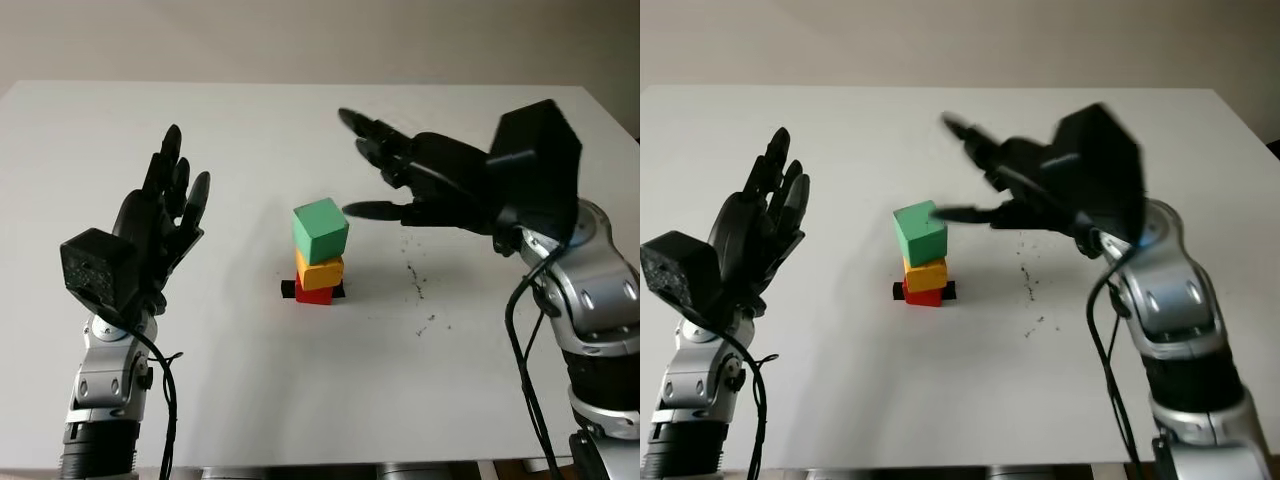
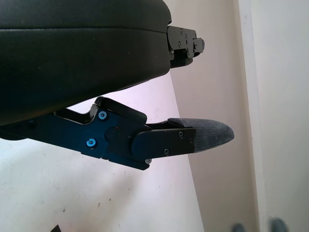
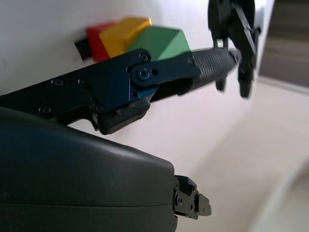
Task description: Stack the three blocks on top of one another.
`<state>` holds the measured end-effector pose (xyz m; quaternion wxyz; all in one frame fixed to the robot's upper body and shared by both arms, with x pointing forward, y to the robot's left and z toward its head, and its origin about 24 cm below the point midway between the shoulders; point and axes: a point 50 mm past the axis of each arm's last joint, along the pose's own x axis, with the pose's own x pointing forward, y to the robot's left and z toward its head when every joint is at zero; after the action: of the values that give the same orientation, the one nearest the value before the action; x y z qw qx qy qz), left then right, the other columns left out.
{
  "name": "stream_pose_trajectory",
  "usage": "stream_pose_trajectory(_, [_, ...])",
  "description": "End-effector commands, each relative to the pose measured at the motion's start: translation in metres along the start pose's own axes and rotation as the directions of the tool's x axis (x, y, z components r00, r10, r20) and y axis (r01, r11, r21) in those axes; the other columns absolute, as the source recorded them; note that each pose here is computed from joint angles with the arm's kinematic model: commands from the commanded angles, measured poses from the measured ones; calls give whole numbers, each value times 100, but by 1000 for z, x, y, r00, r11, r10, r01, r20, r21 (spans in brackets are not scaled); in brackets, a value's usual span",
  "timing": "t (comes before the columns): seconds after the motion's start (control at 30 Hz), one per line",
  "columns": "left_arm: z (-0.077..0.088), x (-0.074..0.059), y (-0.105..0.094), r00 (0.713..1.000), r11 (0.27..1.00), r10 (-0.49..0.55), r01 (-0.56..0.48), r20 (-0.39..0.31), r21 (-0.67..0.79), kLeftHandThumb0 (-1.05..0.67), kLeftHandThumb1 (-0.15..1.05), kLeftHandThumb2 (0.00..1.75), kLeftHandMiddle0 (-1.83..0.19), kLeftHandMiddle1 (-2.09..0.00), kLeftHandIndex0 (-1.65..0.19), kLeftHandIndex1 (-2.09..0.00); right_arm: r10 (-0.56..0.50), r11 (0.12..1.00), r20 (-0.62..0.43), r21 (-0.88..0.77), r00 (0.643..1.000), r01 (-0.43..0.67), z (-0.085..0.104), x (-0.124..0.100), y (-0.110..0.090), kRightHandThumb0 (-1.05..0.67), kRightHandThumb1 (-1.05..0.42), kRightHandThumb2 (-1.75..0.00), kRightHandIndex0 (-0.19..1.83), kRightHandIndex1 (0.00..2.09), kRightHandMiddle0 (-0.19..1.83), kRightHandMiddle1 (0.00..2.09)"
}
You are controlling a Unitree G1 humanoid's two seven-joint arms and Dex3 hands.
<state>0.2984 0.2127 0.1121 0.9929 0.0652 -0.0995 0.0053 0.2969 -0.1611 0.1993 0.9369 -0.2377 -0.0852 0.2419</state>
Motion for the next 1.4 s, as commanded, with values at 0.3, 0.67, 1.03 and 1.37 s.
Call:
stream_pose_trajectory(0.3, [1, 4, 2, 1000, 1000, -3, 2, 16, 23, -70, 105, 48, 3, -6, 4, -6, -265, 953, -42, 139, 963, 268, -32, -17, 1, -73, -105, -67, -17, 4, -14, 5])
stream_pose_trajectory(0.67, [-1, 2, 1, 1000, 1000, -3, 3, 9, -5, -68, 105, 50, 4, -5, 5, -5, -253, 899, -185, 317, 950, 301, -75, -15, 25, -73, -105, -73, -19, 0, -19, 0])
stream_pose_trajectory(1.03, [-6, -2, -8, 1000, 998, -22, 22, 0, -54, -69, 105, 48, 5, -5, 6, -5, -268, 846, -186, 424, 945, 323, -90, -12, 42, -79, -105, -72, -19, 0, -19, 0])
stream_pose_trajectory(1.37, [-8, -5, -11, 997, 997, -71, 71, -5, -31, -70, 105, 52, 12, -4, 12, -3, -284, 856, -162, 401, 945, 327, -92, -12, 52, -78, -105, -73, -19, 0, -19, 0])
